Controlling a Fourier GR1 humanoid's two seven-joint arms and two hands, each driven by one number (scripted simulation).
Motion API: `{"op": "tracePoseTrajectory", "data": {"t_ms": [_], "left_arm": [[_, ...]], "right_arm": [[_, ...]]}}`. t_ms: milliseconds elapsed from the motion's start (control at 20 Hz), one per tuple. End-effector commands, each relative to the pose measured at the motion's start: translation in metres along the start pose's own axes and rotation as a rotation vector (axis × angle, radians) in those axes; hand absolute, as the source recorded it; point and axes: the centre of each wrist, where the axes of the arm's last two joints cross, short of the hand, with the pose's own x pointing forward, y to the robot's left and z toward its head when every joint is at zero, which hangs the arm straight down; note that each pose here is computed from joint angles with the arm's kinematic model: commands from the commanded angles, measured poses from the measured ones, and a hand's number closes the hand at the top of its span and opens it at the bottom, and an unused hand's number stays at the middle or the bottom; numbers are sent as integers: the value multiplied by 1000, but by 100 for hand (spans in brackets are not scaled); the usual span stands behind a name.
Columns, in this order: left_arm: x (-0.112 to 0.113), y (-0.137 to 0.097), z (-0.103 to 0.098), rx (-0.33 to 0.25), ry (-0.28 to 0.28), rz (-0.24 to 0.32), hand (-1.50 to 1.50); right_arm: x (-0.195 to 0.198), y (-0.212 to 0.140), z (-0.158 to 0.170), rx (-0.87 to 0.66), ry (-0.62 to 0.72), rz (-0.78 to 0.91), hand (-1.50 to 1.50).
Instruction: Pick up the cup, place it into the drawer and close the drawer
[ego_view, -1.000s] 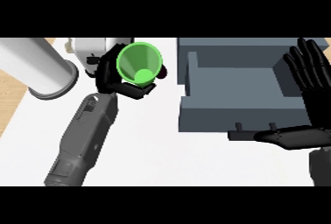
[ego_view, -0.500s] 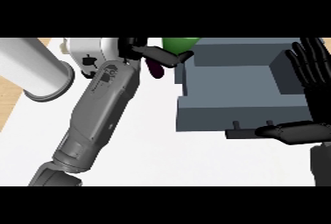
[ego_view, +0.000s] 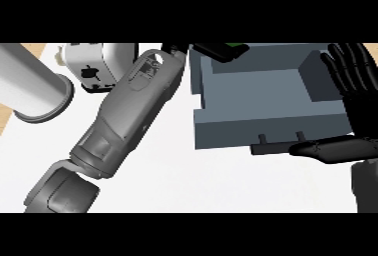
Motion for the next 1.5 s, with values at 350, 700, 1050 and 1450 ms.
{"op": "tracePoseTrajectory", "data": {"t_ms": [350, 700, 1050, 1450], "left_arm": [[-27, -9, 8, -139, 197, -169, 150], [-50, -5, 24, -145, 213, -137, -150], [-54, -2, 31, -90, 115, 78, -150], [-27, -7, 15, 26, 7, 220, -150]], "right_arm": [[6, 15, -17, 79, -42, -26, -150], [10, 27, -27, 129, -71, -40, -150], [8, 44, -35, 414, -116, -185, 150], [4, 47, -22, 800, 99, 13, 150]]}}
